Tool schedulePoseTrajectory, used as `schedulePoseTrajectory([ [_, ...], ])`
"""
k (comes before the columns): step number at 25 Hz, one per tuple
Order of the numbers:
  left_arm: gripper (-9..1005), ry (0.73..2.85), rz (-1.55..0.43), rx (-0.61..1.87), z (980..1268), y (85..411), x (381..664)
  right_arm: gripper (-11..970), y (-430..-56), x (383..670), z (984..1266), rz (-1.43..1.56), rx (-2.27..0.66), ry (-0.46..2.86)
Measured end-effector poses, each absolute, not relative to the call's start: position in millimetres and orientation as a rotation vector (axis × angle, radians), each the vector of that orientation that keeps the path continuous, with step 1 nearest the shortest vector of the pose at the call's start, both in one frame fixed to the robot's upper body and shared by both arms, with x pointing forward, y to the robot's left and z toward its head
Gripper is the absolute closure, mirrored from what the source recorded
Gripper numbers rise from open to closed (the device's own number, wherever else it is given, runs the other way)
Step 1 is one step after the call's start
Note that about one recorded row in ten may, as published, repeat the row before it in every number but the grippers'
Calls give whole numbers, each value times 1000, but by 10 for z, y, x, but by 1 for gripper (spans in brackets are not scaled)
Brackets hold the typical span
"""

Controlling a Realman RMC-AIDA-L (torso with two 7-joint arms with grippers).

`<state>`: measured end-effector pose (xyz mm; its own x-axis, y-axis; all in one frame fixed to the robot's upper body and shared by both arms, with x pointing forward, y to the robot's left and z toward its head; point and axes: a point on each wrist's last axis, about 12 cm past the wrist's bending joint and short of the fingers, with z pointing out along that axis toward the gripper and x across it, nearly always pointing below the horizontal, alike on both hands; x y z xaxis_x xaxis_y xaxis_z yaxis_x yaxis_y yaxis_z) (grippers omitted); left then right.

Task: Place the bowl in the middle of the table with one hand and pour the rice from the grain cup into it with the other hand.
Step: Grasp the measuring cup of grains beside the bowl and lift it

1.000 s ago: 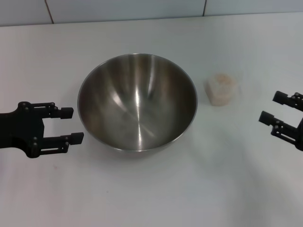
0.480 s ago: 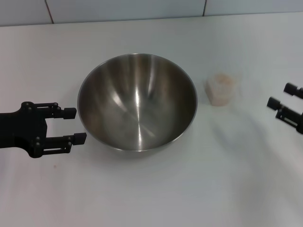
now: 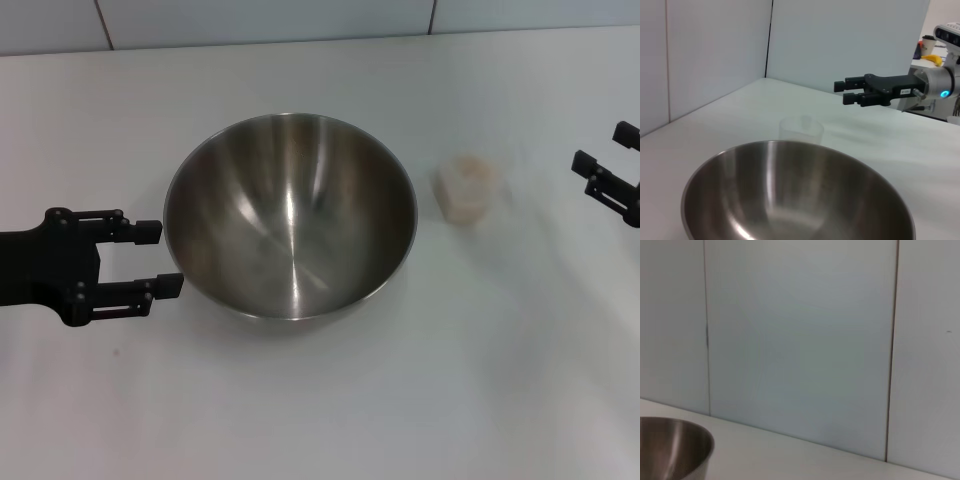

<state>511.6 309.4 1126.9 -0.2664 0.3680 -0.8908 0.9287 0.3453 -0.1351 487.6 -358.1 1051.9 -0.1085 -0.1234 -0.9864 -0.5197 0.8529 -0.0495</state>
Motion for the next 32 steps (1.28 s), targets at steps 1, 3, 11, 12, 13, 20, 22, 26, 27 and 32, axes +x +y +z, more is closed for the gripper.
schedulePoseTrajectory([
  [1,315,1807,-881,1146,11271,3093,5120,319,-3565,4927,10518,349,-512,1669],
  [3,315,1807,-880,1145,11272,3093,5122,319,-3545,4970,10513,342,-518,1674],
  [11,315,1807,-873,1141,11276,3092,5136,320,-3541,5027,10450,311,-511,1717],
  [12,315,1807,-872,1140,11277,3093,5139,320,-3541,5027,10450,311,-511,1717],
  [13,315,1807,-870,1139,11277,3094,5141,320,-3523,5040,10436,314,-514,1722],
  [20,315,1808,-855,1136,11288,3103,5157,320,-3449,5125,10382,303,-549,1760],
  [22,315,1808,-854,1137,11291,3104,5161,320,-3416,5154,10372,304,-563,1764],
  [26,315,1807,-850,1138,11299,3107,5165,320,-3376,5184,10367,304,-581,1767],
  [27,315,1807,-850,1138,11299,3107,5165,320,-3376,5184,10367,304,-581,1767],
  [32,315,1805,-848,1140,11304,3105,5171,320,-3373,5195,10361,298,-582,1773],
])
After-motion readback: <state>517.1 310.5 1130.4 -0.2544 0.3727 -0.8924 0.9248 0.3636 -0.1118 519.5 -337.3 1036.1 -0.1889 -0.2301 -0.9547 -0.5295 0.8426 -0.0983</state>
